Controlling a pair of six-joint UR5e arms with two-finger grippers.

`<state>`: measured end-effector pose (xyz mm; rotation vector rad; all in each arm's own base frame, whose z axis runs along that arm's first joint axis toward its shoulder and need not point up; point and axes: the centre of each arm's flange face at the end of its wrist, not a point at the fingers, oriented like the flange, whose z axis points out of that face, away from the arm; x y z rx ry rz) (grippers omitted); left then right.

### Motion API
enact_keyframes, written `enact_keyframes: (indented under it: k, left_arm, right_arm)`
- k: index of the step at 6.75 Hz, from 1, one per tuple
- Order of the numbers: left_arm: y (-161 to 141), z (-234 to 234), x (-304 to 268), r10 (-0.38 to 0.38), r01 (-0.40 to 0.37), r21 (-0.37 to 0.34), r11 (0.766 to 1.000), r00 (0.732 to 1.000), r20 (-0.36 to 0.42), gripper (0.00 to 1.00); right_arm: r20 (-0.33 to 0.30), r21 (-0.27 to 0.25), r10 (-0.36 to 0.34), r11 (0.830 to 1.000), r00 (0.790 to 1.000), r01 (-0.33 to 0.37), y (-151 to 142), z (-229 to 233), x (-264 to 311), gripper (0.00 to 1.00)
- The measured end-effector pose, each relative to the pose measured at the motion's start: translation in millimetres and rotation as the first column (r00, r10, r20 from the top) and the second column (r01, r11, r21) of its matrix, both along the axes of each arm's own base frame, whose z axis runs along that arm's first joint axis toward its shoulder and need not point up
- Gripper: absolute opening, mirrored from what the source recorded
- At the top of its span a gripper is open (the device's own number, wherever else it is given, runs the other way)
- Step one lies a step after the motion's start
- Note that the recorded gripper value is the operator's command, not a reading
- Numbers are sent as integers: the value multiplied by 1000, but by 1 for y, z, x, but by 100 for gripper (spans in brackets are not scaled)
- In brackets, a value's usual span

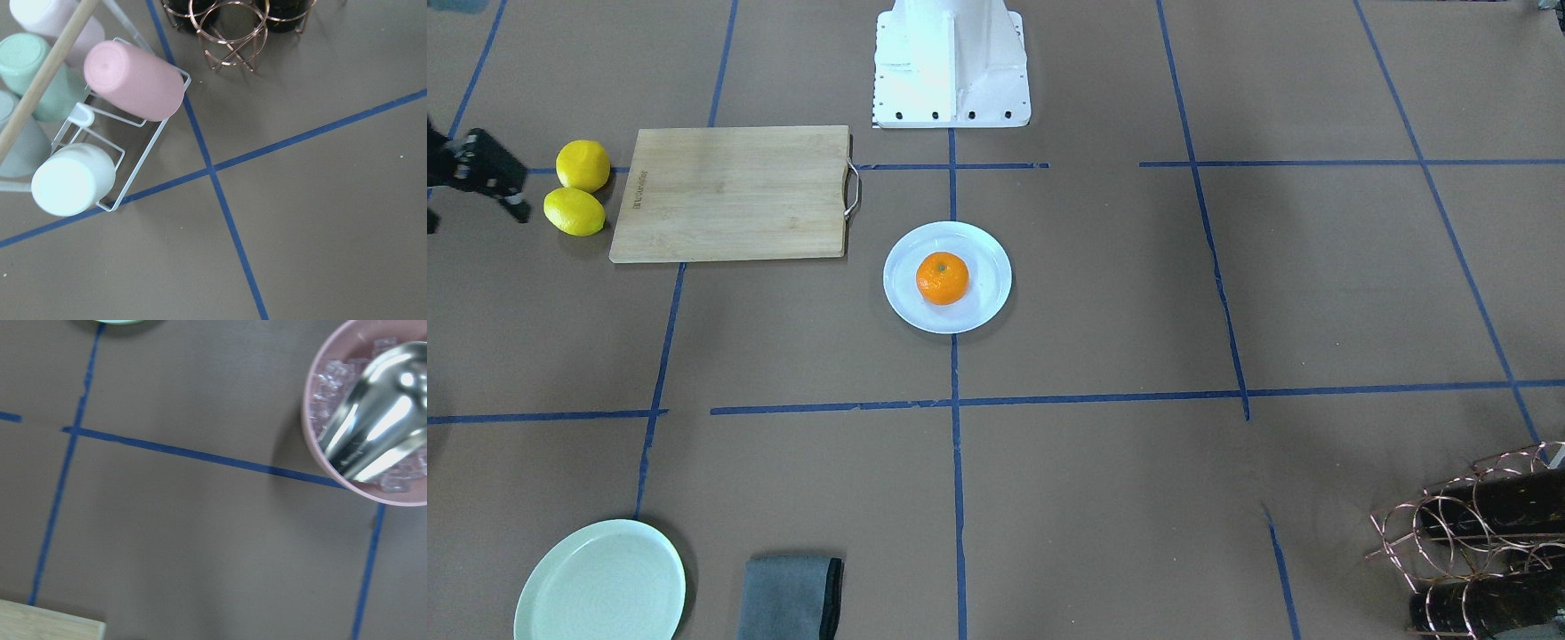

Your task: Pick orange to plate

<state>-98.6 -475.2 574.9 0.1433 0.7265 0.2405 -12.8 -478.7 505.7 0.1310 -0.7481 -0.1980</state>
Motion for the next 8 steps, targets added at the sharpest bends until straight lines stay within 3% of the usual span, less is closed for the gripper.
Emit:
enact_keyframes:
  k: [2,3,4,6,8]
  left_arm:
    - [17,33,4,-2,-6,-87,996,996,-89,100]
    - [23,45,7,-9,-6,-108,994,991,-134,100]
    - [26,49,8,-10,-5,-94,996,988,-151,100]
    - [22,44,8,5,-4,5,1000,988,-153,100]
    - [20,51,11,13,-11,21,1000,989,-145,100]
  right_arm:
    - [5,-7,-97,995,995,97,4,61,49,100]
    - [25,-17,-112,993,993,113,9,73,55,100]
    - [34,-25,-114,993,993,115,12,78,56,100]
    - [46,-40,-109,993,993,111,10,84,56,100]
    - [50,-20,-113,993,992,114,5,95,56,100]
